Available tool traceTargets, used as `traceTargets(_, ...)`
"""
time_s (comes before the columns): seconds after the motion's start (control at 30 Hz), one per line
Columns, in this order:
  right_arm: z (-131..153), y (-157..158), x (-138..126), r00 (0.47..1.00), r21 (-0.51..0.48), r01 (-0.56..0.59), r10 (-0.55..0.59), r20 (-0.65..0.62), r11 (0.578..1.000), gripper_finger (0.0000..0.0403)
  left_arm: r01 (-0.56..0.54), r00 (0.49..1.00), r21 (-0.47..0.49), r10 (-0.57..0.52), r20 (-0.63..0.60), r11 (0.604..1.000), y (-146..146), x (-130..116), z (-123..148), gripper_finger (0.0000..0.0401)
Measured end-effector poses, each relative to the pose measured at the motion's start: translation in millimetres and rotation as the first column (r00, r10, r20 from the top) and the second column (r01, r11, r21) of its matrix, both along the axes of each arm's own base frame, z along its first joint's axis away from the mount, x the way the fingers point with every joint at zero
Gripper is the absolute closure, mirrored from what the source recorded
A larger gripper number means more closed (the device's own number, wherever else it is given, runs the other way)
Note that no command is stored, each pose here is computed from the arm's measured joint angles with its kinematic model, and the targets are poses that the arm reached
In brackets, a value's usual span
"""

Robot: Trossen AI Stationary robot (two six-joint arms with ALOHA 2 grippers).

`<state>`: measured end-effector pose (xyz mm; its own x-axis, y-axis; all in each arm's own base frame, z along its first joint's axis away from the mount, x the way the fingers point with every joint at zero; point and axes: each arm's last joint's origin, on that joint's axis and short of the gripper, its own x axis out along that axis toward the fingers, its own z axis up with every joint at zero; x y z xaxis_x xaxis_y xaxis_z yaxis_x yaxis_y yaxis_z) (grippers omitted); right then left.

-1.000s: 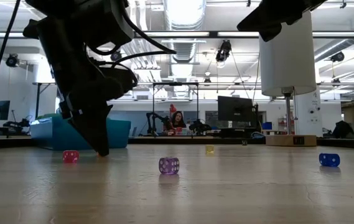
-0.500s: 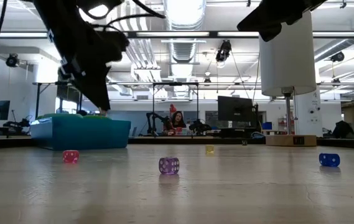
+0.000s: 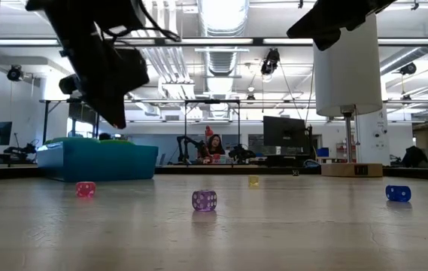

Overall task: Pick & Place Dice
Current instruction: Put the small orange dice into the blue bin

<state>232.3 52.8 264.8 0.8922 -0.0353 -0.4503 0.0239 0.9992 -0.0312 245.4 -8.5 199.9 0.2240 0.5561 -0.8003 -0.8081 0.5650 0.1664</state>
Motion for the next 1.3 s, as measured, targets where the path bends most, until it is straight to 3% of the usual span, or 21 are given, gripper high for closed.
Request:
traceTargets(0.53,0.0,0.0,0.0,1.000,-0.008,-0.003,0.003,0.000,1.000,0.0394,-0.171,0.985,0.011,0.171,-0.036,0.985,41.6,-8.5,-9.7,0.0347)
traceTargets(0.97,0.0,0.0,0.0,1.000,-0.007,-0.003,0.003,0.000,1.000,0.0394,-0.212,0.976,0.014,0.212,-0.051,0.977,52.9,-11.0,-10.5,0.0276)
traceTargets(1.3,0.0,0.0,0.0,1.000,-0.007,-0.003,0.003,0.000,1.000,0.0394,-0.242,0.961,0.021,0.243,-0.134,0.970,59.3,-20.6,-12.8,0.0238)
